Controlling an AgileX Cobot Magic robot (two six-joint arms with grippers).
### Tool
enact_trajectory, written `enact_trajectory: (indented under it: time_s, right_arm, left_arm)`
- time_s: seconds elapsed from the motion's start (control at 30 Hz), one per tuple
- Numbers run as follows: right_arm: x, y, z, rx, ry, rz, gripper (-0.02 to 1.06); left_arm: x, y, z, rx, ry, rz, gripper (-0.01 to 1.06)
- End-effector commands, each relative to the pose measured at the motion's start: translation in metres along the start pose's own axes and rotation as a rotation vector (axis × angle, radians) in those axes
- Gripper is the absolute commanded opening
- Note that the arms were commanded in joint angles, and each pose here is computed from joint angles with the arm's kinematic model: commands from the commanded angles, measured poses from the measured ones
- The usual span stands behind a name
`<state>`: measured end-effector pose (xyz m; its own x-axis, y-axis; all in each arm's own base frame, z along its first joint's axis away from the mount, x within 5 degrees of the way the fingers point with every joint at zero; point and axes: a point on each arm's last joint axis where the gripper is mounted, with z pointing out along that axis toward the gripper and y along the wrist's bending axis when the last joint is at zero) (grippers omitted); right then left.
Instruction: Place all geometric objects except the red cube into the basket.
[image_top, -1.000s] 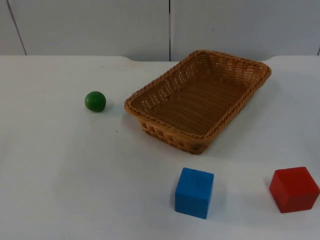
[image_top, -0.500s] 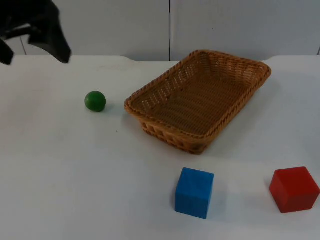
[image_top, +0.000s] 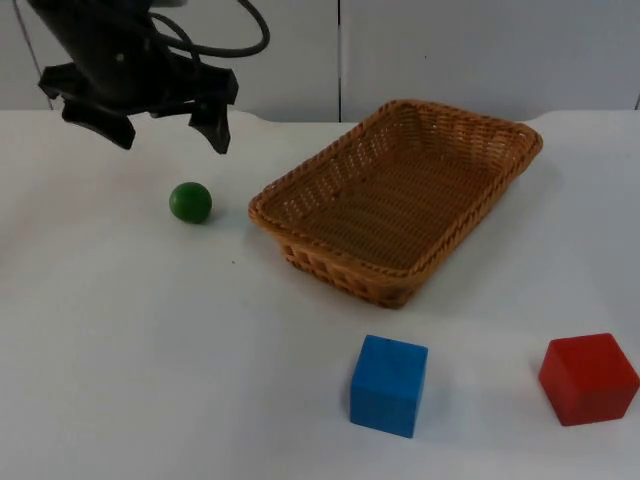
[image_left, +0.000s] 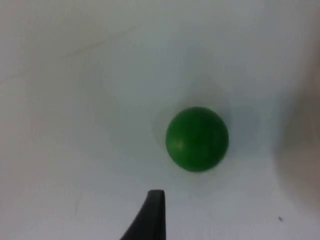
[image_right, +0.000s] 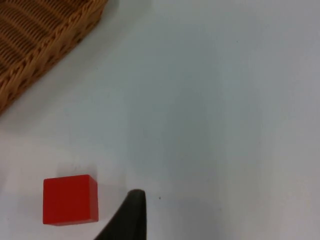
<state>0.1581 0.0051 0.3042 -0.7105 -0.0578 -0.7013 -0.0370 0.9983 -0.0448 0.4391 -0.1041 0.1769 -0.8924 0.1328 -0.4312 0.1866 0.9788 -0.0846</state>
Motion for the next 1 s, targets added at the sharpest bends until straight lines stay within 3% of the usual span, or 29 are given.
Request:
enact_trajectory:
  time_s: [0.0,0.27,0.47,0.7,0.77,0.8,0.83,0.97]
  right_arm:
    - [-0.002,-0.001,-0.001,0.007,-0.013,-0.001,1.05]
    - [-0.002,-0.001,-0.001,0.007,-0.016,-0.001,1.05]
    - [-0.002,-0.001,-0.001,0.007,-0.017,-0.001,1.05]
    - [-0.003,-0.001,-0.001,0.007,-0.022,-0.001,1.05]
    - [-0.003,-0.001,-0.001,0.007,-0.022,-0.001,1.05]
    - [-0.003,-0.001,-0.001,0.007,-0.022,-0.001,1.05]
    - [-0.003,-0.001,-0.001,0.007,-0.022,-0.001,1.05]
    - [-0.003,-0.001,-0.001,0.006,-0.026,-0.001,1.05]
  left_arm:
    - [-0.012,0.002,0.020,-0.010,-0.006,-0.031,0.89]
    - [-0.019,0.005,0.056,-0.027,0.009,-0.042,0.89]
    - [-0.009,0.013,0.082,-0.095,0.049,-0.009,0.89]
    - [-0.002,0.014,0.097,-0.093,0.065,-0.015,0.88]
    - [-0.002,0.014,0.097,-0.091,0.067,-0.017,0.77]
    - [-0.002,0.014,0.097,-0.091,0.067,-0.017,0.77]
    - [-0.001,0.014,0.097,-0.093,0.079,-0.018,0.69]
    - [0.003,0.015,0.093,-0.102,0.136,-0.029,0.20]
